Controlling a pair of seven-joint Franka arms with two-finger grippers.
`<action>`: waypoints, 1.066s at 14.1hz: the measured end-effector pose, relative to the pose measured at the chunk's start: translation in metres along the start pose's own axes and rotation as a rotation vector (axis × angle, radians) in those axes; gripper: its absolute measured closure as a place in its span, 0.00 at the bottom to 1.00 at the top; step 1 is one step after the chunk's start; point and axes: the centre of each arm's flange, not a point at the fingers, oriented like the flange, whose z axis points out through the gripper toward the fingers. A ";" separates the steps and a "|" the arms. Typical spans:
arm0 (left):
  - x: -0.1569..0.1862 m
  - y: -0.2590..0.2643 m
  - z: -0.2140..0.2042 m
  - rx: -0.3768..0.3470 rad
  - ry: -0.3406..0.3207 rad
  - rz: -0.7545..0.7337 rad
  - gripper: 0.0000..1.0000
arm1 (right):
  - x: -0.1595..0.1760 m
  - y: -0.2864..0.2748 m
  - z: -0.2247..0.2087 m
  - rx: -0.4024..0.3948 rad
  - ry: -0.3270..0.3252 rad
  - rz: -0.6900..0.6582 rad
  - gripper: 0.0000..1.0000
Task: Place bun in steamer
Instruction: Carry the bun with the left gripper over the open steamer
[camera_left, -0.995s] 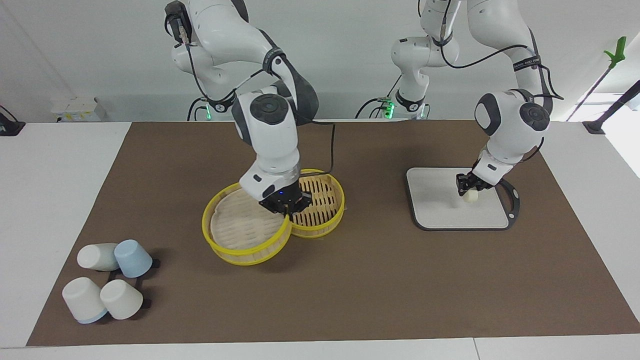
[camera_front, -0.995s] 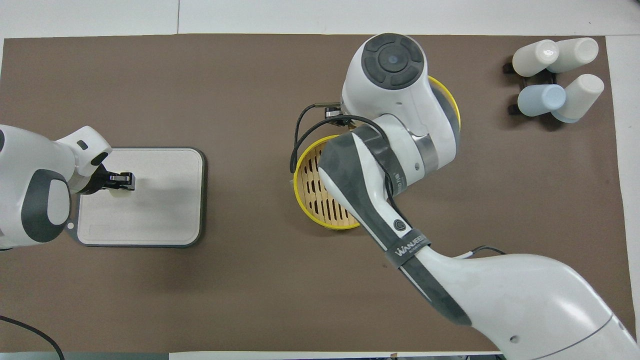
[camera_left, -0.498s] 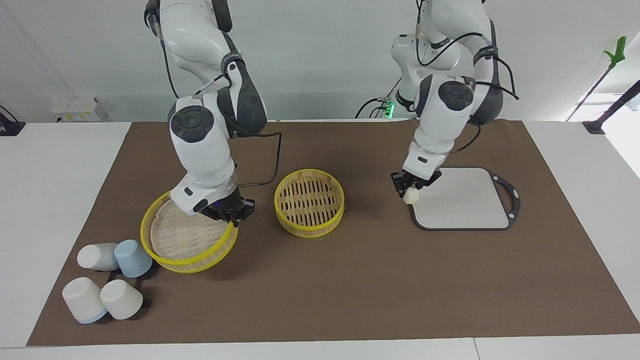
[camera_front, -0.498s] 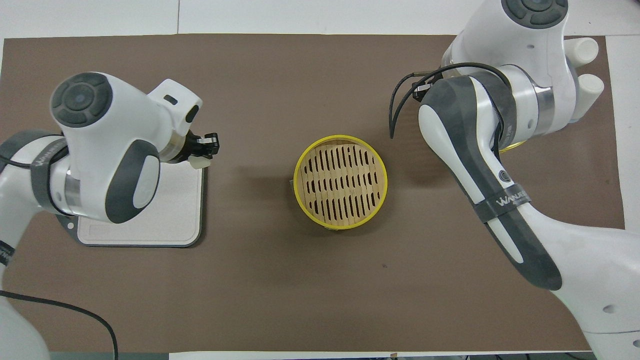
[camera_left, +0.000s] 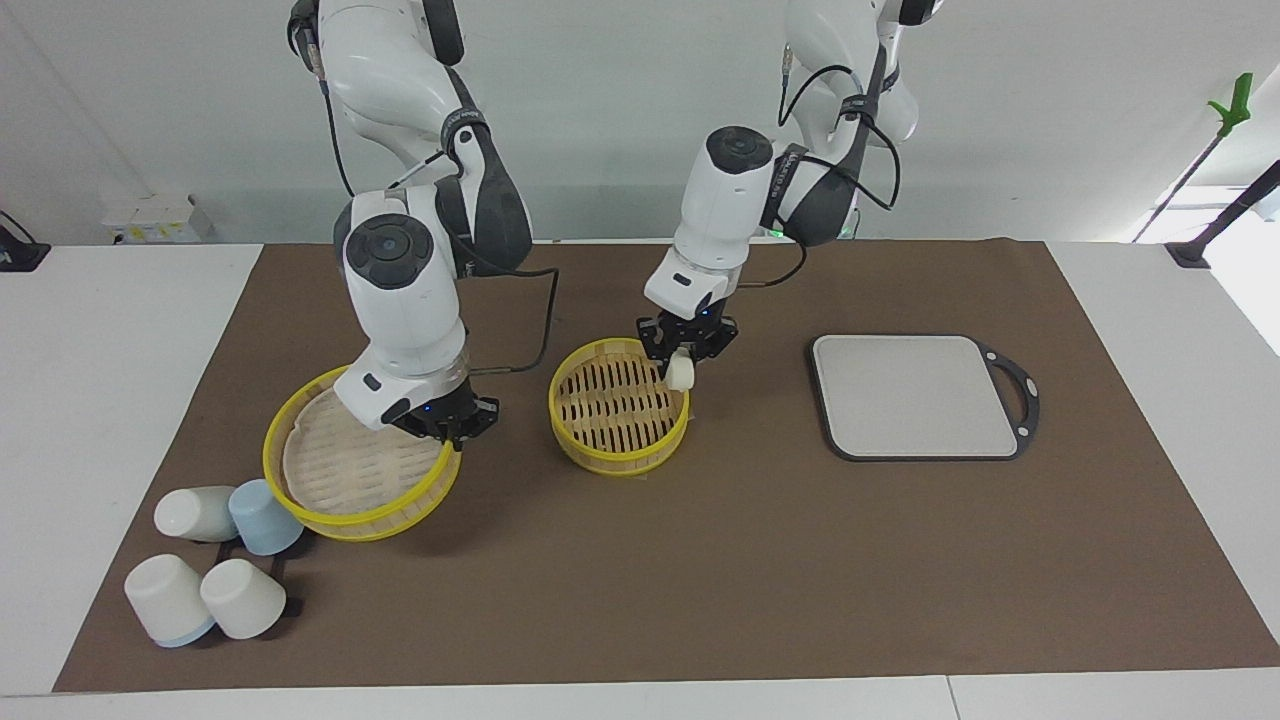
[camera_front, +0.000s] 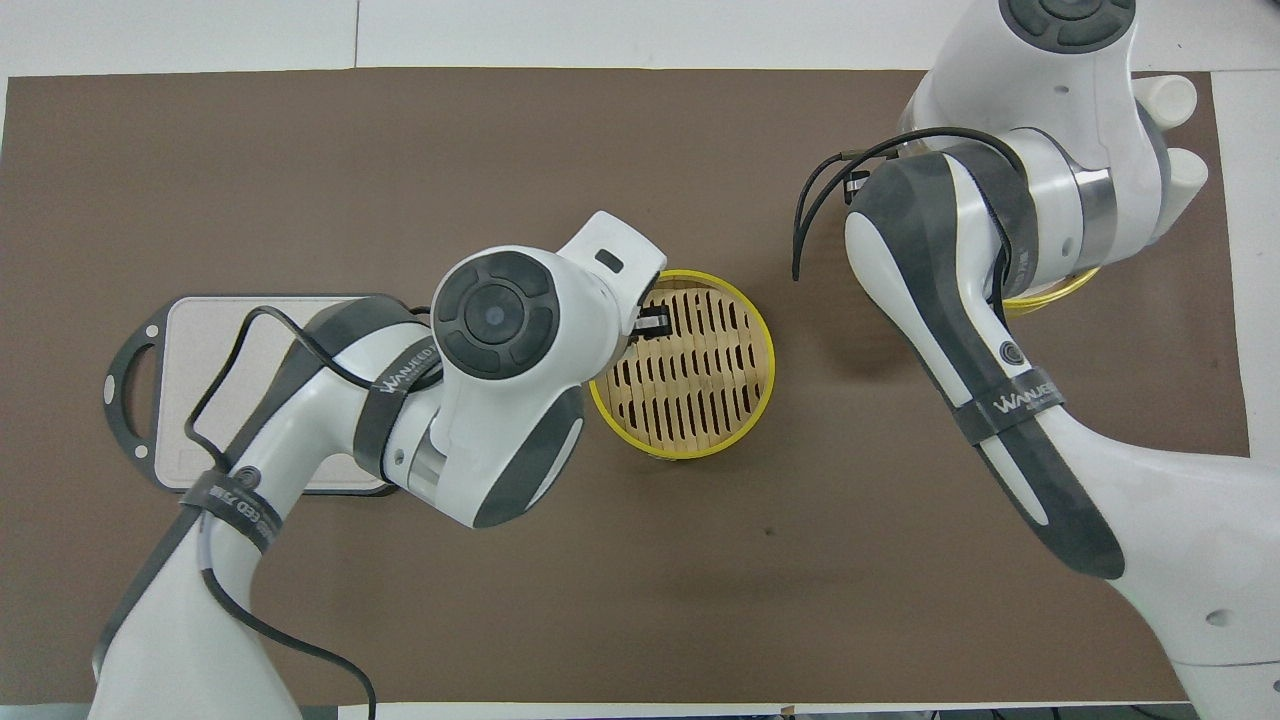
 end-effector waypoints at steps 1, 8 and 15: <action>-0.010 0.009 0.014 0.001 -0.005 0.014 0.62 | 0.001 0.004 0.000 0.007 -0.002 0.016 0.91; -0.048 0.042 0.102 0.024 -0.030 0.080 0.62 | 0.006 0.028 0.002 0.046 -0.014 0.068 0.91; -0.049 0.043 0.113 0.026 -0.027 0.024 0.30 | 0.007 0.026 0.002 0.077 -0.014 0.077 0.91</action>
